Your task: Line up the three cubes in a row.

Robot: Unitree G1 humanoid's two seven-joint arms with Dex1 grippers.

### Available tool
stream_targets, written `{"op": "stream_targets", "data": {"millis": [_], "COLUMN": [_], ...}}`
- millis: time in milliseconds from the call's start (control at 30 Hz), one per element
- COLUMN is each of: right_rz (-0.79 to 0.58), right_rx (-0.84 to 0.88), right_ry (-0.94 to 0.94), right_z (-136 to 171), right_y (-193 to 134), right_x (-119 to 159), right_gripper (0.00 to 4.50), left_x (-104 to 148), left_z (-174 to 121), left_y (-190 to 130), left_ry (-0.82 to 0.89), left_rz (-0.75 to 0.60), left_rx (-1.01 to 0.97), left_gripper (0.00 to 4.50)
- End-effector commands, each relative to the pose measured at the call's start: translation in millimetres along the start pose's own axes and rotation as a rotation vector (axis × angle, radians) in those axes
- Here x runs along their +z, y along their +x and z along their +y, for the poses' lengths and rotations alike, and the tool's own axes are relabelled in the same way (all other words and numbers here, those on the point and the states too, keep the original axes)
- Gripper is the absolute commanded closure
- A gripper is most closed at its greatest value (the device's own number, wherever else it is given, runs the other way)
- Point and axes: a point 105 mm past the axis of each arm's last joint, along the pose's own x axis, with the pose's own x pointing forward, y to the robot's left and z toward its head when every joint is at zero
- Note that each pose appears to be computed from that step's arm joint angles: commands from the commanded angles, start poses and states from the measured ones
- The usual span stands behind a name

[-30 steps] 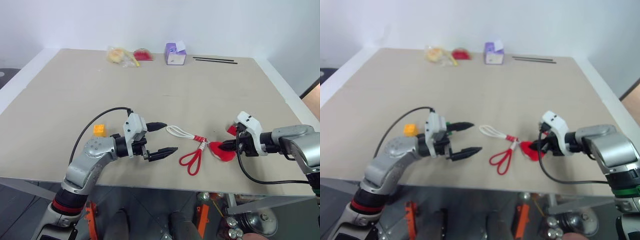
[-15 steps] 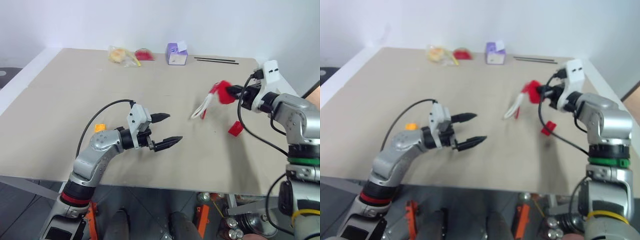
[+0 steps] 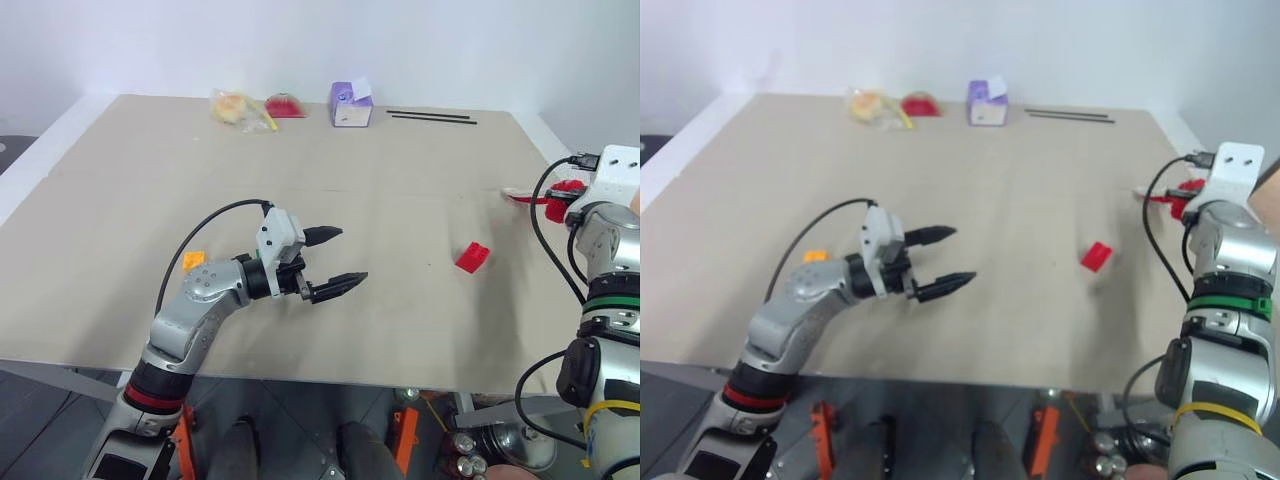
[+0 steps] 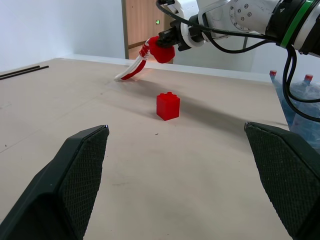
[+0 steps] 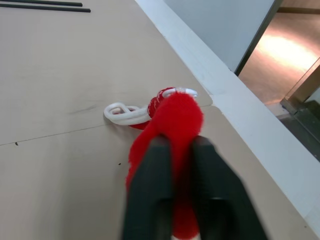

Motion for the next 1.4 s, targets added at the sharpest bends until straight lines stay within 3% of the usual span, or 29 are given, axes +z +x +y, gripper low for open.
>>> {"op": "stream_targets", "data": {"millis": [33,267,433,633,967,1367,1400], "right_rz": [-0.066,-0.107,-0.114,0.023,0.193,0.254,0.255], "right_rx": [-0.046,-0.068,0.013,0.109,0.072,0.103,0.100], "right_ry": [-0.004,0.062,0.116,0.133,0.186,0.250,0.252], "right_z": [-10.1,-17.5,14.4,64.1,86.1,112.3,112.9], "right_y": [-3.4,-5.9,-27.5,-64.8,-86.2,-84.8,-84.6], "right_x": [20.2,24.9,24.8,-3.6,-41.7,-60.9,-61.4], "right_gripper": [2.49,0.03,0.01,0.01,0.01,0.01,0.26], "left_x": [10.3,9.6,8.9,9.2,9.2,10.0,10.2], "left_z": [-0.8,-1.1,0.8,2.1,1.4,2.0,2.0], "left_y": [-0.1,-0.6,-3.6,-4.1,-4.1,-2.3,-2.2], "left_ry": [0.030,0.029,0.031,0.030,0.028,0.030,0.031], "left_rz": [-0.030,-0.025,-0.019,-0.021,-0.026,-0.034,-0.035], "left_rx": [-0.004,-0.006,0.003,0.010,0.013,0.021,0.022], "left_gripper": [0.00,0.00,0.00,0.00,0.00,0.00,0.00]}}
